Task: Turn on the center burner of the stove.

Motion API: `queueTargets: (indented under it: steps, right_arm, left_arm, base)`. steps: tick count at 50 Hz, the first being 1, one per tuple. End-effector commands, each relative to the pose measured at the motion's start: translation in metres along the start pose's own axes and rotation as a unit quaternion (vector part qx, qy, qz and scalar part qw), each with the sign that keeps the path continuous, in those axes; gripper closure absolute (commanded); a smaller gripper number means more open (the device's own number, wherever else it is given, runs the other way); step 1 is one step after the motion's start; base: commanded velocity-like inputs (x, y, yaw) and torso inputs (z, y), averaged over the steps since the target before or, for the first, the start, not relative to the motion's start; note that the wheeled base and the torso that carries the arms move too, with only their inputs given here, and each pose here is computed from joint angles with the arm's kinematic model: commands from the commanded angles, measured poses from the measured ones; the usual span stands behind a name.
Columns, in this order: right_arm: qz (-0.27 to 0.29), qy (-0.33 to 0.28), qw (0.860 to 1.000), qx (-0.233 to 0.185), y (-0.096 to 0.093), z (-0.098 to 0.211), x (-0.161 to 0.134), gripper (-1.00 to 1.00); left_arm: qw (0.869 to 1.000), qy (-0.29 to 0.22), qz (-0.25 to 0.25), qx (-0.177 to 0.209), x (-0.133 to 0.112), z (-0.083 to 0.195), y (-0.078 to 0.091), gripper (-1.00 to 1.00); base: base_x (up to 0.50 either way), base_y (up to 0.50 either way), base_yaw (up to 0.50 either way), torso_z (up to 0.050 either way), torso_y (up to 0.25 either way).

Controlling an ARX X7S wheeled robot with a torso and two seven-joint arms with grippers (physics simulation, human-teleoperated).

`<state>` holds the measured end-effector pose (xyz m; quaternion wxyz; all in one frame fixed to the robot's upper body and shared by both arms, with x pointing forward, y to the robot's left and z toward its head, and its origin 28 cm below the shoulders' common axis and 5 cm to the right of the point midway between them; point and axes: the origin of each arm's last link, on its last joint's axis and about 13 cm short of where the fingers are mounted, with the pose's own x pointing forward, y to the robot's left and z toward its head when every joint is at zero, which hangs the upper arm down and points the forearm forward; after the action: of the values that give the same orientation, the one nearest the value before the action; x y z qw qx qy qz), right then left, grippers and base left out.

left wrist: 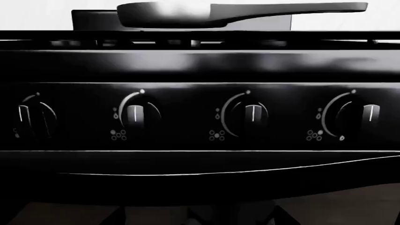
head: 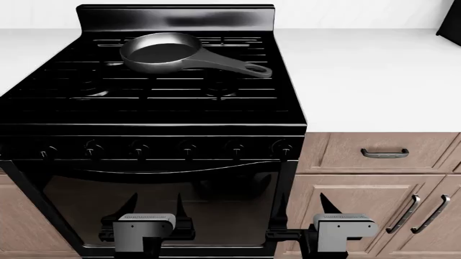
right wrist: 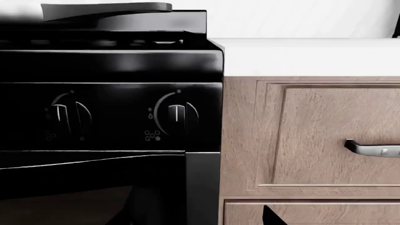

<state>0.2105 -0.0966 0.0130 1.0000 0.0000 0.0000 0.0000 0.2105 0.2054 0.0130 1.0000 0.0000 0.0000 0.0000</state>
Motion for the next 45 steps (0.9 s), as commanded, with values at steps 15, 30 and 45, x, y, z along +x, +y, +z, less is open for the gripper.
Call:
queueTargets:
  steps: [15,30,45]
  right_arm:
    - [-0.004,0.006,1.0,0.003,0.0012,-0.0006,0.0001,-1.0]
    - [0.0,0.004,1.0,0.0,0.0017,-0.0001,0.0002,-1.0]
    - [0.003,0.004,1.0,-0.001,0.0024,0.0,0.0004,-1.0]
  left_arm:
    - [1.0,0.012,-0.001,0.007,-0.001,-0.0014,-0.0002,-1.0]
    - [1.0,0.014,-0.002,0.009,-0.0016,-0.0017,-0.0004,-1.0]
    - [1.0,0.019,-0.001,0.013,-0.0019,-0.0024,-0.0002,-1.0]
  base:
    - [0.0,0.0,0.0,0.0,0.0]
    - [0.0,0.38,0.0,0.0,0.0]
    - [0.0,0.5,0.0,0.0,0.0]
